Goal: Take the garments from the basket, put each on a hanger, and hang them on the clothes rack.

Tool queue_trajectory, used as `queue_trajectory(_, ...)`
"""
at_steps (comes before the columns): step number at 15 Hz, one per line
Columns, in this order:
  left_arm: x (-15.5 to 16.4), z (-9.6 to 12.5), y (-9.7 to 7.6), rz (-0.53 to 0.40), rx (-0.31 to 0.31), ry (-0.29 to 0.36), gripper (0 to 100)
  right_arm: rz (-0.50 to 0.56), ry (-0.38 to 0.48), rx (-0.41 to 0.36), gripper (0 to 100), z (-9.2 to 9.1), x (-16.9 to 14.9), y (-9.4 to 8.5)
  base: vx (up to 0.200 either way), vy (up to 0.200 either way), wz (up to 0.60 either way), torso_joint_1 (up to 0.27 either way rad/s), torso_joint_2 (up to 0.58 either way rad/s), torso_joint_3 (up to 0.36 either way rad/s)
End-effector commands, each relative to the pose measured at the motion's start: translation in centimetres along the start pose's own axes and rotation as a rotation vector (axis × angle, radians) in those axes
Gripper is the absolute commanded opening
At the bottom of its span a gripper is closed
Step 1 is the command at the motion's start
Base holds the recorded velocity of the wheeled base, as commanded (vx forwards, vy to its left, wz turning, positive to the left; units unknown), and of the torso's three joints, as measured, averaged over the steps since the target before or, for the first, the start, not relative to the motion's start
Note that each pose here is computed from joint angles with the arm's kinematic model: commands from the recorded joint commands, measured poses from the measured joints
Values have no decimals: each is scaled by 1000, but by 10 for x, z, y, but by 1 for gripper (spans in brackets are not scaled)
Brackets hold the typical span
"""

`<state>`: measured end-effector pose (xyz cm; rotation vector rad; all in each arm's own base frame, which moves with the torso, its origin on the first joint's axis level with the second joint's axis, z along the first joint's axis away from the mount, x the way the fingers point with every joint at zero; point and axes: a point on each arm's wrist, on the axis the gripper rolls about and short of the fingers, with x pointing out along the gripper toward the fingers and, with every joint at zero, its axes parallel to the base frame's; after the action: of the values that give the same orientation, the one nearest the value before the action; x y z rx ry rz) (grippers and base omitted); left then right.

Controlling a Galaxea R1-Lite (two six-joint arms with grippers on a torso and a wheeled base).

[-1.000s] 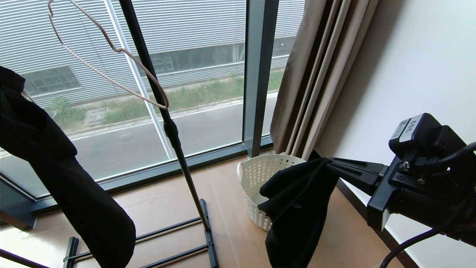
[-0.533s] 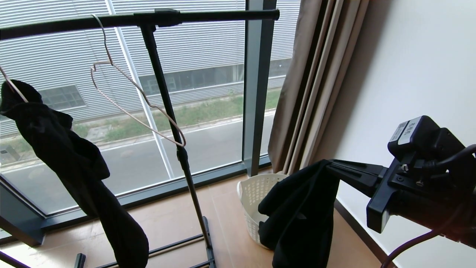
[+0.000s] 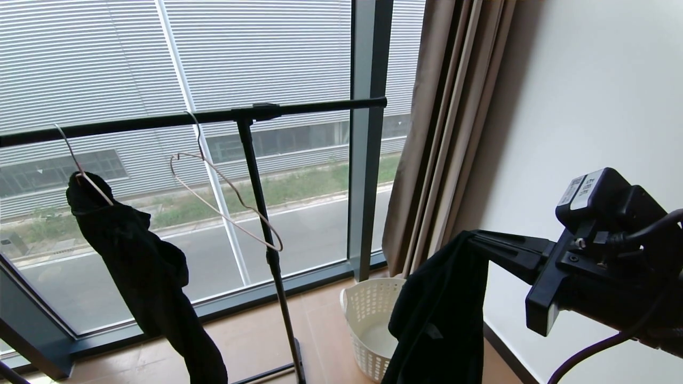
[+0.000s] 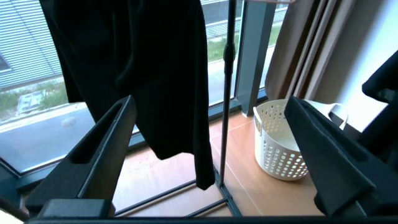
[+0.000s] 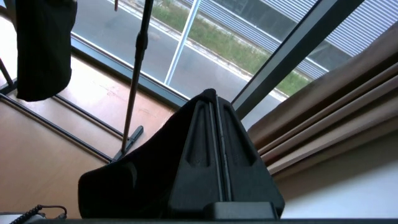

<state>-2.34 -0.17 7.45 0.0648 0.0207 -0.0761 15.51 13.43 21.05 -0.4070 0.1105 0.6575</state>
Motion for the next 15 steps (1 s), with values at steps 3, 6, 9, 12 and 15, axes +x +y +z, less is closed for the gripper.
queue_trajectory(3, 0, 0, 0, -3, 5, 1, 100, 3, 6, -1, 0, -1, 1, 1, 0, 0, 0, 230, -541, -292)
queue_trajectory(6, 0, 0, 0, -3, 8, 1, 100, 1, 5, -1, 0, -1, 1, 0, 0, 0, 0, 172, -409, -237)
queue_trajectory(9, 0, 0, 0, -3, 8, 1, 100, 2, 8, -1, 0, -2, 0, 1, 0, 0, 0, 165, -378, -217)
queue_trajectory(12, 0, 0, 0, -1, 2, 1, 100, 1, 10, -3, 0, -3, 0, 1, 0, 0, 0, 82, -206, -116)
queue_trajectory(15, 0, 0, 0, 0, 5, 0, 100, -3, -2, 0, 0, -2, 0, 1, 0, 0, 0, 0, 0, 0)
